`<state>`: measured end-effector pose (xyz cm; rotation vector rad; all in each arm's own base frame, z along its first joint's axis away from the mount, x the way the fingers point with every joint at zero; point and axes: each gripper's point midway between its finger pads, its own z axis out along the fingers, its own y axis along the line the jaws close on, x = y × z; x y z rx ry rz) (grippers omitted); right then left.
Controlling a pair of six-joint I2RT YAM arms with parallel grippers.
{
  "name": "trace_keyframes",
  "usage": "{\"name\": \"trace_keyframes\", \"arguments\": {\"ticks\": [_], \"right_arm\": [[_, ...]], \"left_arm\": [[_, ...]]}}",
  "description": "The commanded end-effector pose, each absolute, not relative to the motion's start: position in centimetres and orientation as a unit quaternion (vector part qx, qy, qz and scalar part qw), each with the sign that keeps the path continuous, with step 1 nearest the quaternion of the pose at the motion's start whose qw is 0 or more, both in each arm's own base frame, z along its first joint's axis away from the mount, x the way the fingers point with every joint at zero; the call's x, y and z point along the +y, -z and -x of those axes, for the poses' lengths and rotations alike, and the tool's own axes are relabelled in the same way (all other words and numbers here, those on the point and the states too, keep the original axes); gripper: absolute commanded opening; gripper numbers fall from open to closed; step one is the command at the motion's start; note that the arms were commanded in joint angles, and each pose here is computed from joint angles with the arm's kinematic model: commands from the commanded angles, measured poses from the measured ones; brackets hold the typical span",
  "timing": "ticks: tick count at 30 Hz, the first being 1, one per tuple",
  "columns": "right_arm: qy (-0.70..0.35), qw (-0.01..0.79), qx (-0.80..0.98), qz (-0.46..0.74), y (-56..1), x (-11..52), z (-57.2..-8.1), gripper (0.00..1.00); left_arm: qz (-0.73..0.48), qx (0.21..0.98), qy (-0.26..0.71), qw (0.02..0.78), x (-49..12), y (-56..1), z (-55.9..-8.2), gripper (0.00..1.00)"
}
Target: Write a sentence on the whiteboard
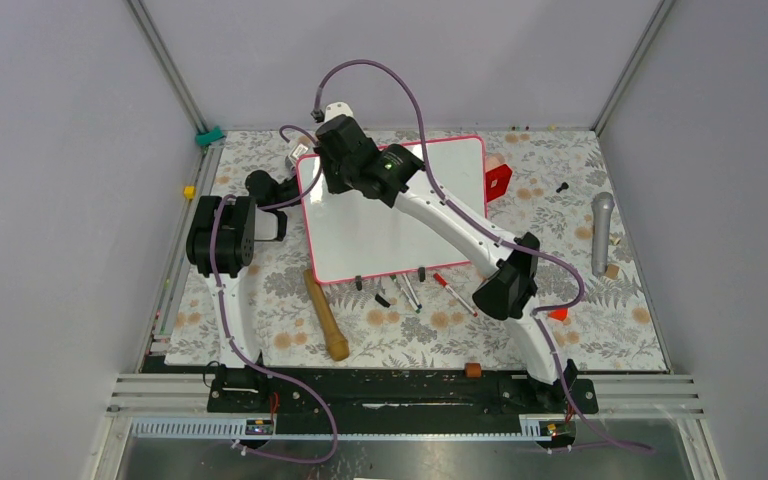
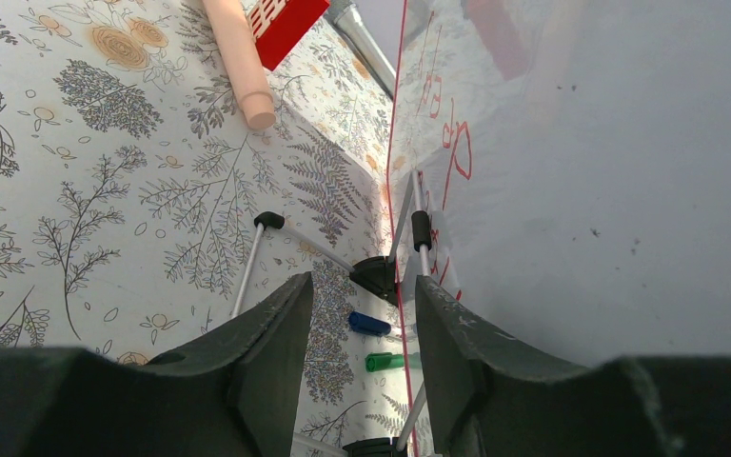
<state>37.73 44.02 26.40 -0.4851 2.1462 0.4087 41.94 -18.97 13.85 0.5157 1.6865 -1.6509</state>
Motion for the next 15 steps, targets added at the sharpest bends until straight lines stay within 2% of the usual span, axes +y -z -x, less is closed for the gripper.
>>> {"name": "trace_keyframes", "arguments": {"ticks": [1, 15], "right_arm": [[-0.172, 0.469, 0.845, 0.189, -28.10, 44.97, -38.65, 0.00], [-0.165, 0.479, 0.841, 0.191, -27.68, 45.40, -39.46, 0.00]], "left_arm": [[-0.249, 0.629, 0.627, 0.387, -19.00, -15.84, -41.55, 0.45], [-0.250, 0.628, 0.627, 0.387, -19.06, -15.88, -41.50, 0.45]]}}
